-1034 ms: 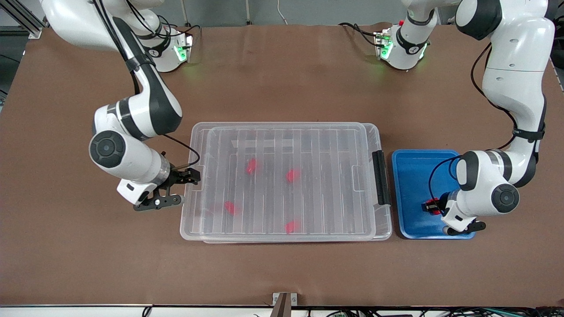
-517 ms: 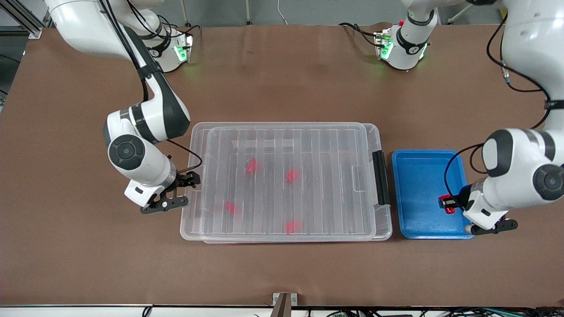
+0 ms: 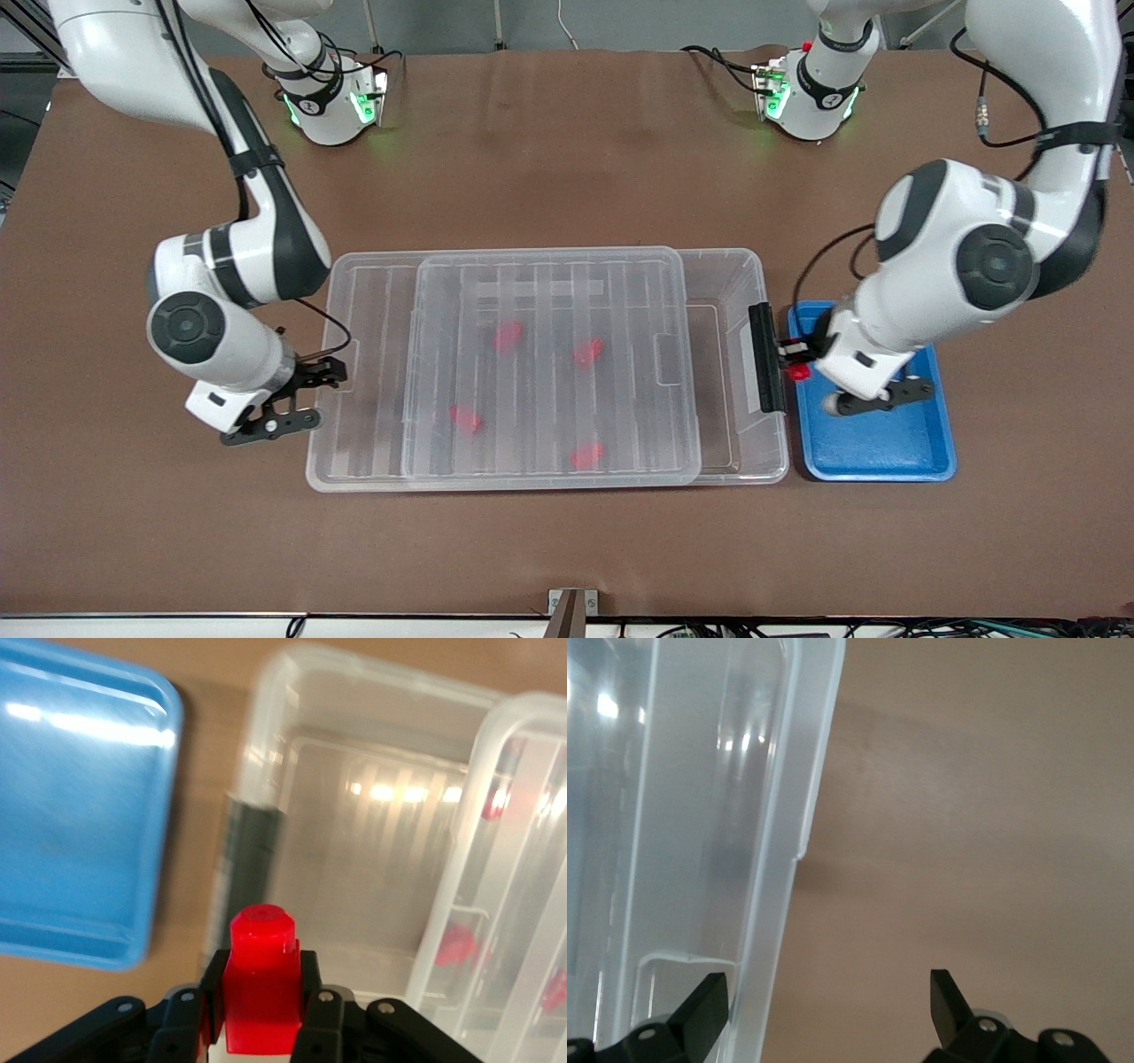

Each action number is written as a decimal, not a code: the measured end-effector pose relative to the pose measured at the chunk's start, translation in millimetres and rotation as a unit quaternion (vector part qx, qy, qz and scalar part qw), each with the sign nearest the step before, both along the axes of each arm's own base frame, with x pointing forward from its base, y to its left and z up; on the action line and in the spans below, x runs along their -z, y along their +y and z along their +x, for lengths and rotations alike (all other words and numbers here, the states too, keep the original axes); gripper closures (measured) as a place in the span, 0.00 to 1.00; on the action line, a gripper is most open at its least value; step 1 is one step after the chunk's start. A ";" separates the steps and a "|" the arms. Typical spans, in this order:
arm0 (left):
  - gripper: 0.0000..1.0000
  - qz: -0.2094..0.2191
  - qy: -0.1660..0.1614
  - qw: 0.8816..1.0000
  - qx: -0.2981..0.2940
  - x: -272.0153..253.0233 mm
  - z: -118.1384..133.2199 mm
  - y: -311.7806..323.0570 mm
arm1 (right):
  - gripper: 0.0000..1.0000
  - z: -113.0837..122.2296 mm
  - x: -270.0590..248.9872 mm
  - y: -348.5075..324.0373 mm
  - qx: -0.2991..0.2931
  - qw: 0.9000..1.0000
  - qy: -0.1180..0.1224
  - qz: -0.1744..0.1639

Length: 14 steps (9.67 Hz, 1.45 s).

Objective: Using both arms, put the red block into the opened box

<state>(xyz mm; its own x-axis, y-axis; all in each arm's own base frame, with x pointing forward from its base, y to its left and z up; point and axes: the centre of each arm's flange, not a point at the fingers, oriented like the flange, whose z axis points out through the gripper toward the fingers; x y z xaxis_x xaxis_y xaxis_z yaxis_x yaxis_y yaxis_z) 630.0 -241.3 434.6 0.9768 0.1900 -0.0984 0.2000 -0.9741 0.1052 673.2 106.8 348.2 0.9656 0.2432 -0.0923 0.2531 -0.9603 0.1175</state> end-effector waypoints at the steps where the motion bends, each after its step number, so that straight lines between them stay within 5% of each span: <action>1: 0.65 -0.001 0.009 1.000 0.006 9.7 -8.0 -23.2 | 0.00 2.3 -1.1 -20.9 -0.001 1.000 0.006 -0.001; 5: 0.65 0.003 0.027 0.998 0.050 88.7 -28.3 -88.5 | 0.00 8.6 -17.1 -45.4 0.007 1.000 -0.003 0.001; 7: 0.65 0.030 0.027 0.998 0.053 154.9 -34.5 -89.6 | 0.00 6.7 -86.9 -42.1 0.079 0.996 -0.042 0.026; 9: 0.65 0.041 0.039 0.997 0.056 203.2 -41.2 -88.9 | 0.00 -22.9 -193.3 -58.9 0.142 0.985 -0.088 0.043; 11: 0.63 0.036 0.046 0.997 0.056 225.9 -43.5 -90.7 | 0.00 -59.9 -258.5 -104.5 0.186 0.976 -0.096 0.055; 14: 0.23 0.034 0.033 0.998 0.043 213.5 -35.2 -88.9 | 0.00 -120.4 -309.9 -170.4 0.193 0.978 -0.054 0.054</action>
<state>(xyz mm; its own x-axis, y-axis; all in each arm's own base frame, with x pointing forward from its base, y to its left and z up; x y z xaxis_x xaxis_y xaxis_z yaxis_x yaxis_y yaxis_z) 594.8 -330.1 221.0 0.9816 0.1146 -0.1528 0.1201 -0.9924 0.0275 552.8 -63.6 658.1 0.9900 -0.1393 0.0217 -0.1397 -0.9901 0.0164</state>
